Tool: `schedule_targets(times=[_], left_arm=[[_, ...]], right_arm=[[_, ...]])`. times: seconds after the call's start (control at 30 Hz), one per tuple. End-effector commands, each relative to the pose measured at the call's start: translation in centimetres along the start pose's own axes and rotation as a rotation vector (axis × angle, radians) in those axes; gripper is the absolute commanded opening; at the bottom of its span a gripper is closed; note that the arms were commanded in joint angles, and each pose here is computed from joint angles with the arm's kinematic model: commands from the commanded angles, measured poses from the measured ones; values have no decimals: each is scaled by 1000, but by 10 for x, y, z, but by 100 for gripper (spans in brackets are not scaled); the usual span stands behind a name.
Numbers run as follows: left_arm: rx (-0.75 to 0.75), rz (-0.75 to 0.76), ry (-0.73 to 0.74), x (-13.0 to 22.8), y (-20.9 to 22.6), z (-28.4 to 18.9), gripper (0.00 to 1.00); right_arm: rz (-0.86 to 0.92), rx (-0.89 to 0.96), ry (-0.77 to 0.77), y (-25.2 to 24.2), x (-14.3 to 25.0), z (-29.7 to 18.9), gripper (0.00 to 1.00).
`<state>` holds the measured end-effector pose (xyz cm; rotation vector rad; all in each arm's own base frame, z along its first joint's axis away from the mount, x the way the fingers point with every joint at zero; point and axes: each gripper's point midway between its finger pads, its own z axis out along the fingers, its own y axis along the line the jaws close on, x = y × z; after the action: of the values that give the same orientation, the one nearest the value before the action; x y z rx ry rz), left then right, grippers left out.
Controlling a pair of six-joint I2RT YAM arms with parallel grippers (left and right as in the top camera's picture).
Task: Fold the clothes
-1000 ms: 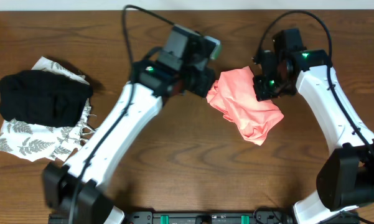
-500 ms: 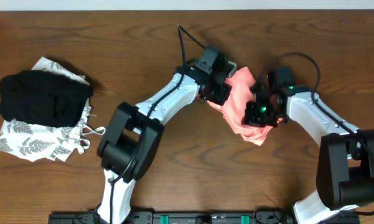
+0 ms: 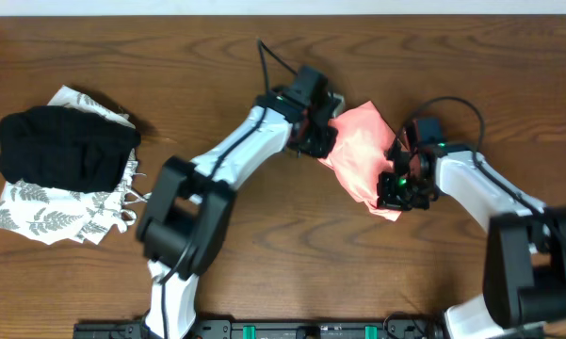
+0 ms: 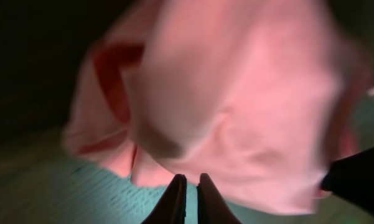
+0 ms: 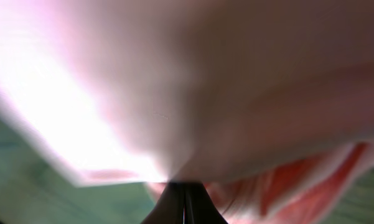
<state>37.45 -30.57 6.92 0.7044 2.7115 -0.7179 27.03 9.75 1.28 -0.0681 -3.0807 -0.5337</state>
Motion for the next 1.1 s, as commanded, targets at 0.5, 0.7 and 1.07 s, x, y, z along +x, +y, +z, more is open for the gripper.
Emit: schedule_targets(times=[0.5,0.7,1.07], left_arm=[[34,80,-197,-50,-2,12,20],[11,48,-142,-37,16,36,15],[-61,-92,-180,-46,63,-19,37]], right_arm=[[19,38,-344,7,-55,-52,1],[47,65,-258,-4,-49,-27,1],[-42,84,-194,-11,-30,-16,1]])
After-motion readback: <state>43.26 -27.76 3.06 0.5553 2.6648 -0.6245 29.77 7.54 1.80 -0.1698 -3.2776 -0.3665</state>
